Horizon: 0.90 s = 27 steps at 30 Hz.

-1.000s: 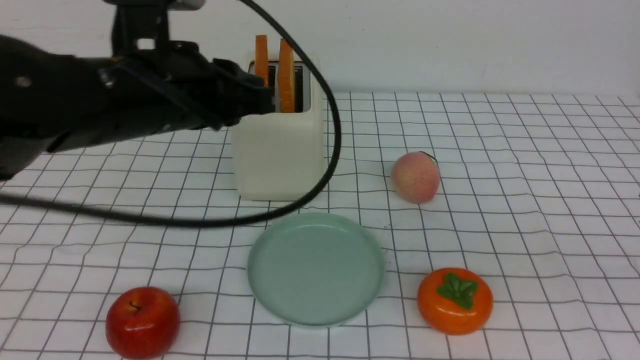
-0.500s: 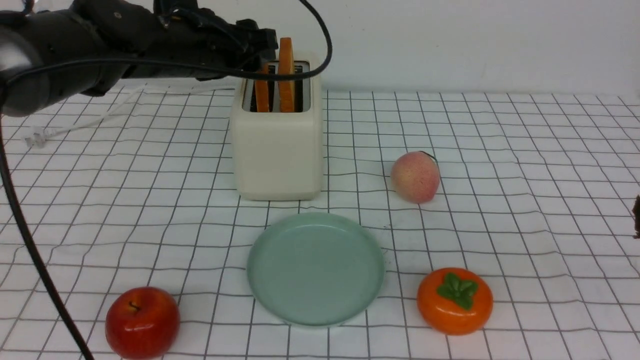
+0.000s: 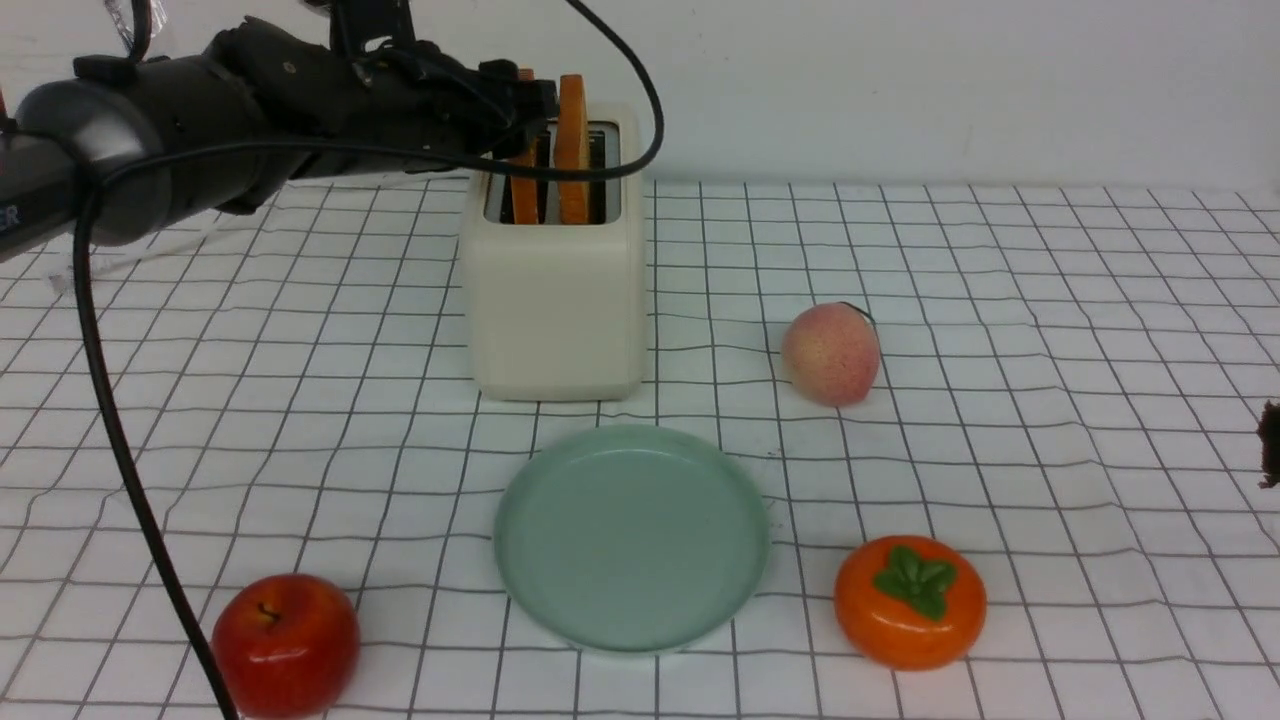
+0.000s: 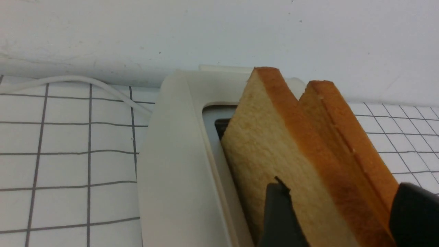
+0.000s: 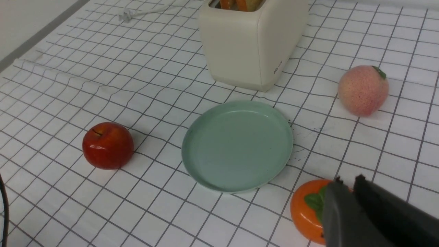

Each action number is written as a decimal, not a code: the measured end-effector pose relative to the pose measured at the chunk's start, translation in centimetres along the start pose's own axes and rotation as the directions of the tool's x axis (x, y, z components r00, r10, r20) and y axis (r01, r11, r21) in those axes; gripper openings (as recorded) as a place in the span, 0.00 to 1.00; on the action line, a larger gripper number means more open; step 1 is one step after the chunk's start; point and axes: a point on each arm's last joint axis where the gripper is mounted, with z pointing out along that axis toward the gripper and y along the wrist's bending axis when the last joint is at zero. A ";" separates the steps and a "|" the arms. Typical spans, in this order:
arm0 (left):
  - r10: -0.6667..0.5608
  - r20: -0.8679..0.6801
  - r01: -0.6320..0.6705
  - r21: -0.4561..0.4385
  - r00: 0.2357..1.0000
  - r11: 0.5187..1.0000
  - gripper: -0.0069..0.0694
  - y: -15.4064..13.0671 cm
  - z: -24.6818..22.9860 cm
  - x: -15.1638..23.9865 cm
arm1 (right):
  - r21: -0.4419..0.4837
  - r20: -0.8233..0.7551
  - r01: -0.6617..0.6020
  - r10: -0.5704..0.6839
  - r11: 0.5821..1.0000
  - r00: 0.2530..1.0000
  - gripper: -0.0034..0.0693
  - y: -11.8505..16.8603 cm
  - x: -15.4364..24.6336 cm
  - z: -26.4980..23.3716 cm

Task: Take toasted bread from bread machine on white checkered table place on plate.
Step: 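Reach for a toast slice standing in the toaster with the left gripper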

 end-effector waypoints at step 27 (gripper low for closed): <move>-0.035 0.092 0.039 -0.039 0.995 0.998 0.18 0.2 0.2 -0.7 | 0.000 0.000 0.001 -0.001 1.000 1.000 0.16 0.0 0.0 0.0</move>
